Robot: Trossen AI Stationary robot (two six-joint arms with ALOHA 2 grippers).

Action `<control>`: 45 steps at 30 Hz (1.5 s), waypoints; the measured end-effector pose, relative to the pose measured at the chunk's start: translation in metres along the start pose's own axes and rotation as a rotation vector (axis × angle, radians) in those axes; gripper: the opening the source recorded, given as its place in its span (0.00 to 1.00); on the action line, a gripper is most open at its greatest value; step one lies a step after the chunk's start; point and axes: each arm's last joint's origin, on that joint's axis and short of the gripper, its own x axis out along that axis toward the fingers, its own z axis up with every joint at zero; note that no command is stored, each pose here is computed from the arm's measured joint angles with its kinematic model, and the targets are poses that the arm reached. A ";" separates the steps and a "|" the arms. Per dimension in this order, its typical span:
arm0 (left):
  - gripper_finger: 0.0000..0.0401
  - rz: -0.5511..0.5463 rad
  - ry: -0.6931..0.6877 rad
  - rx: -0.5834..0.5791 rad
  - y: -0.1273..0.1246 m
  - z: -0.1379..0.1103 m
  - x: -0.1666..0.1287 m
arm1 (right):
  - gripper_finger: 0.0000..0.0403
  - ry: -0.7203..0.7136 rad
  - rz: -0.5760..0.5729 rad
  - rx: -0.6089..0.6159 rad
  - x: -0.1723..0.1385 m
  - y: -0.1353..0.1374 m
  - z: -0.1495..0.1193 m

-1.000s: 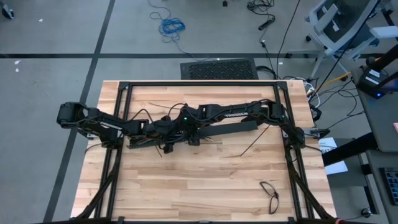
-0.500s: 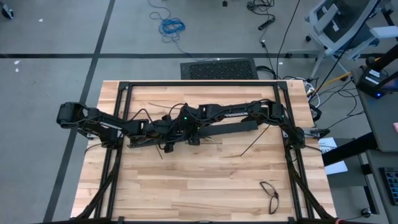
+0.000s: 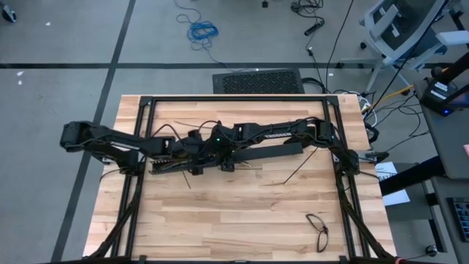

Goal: Ziptie cables
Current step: Close the cable duct

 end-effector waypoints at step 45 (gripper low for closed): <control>0.58 -0.136 0.109 -0.241 -0.008 -0.015 0.005 | 0.60 0.002 -0.004 -0.001 0.000 0.000 0.000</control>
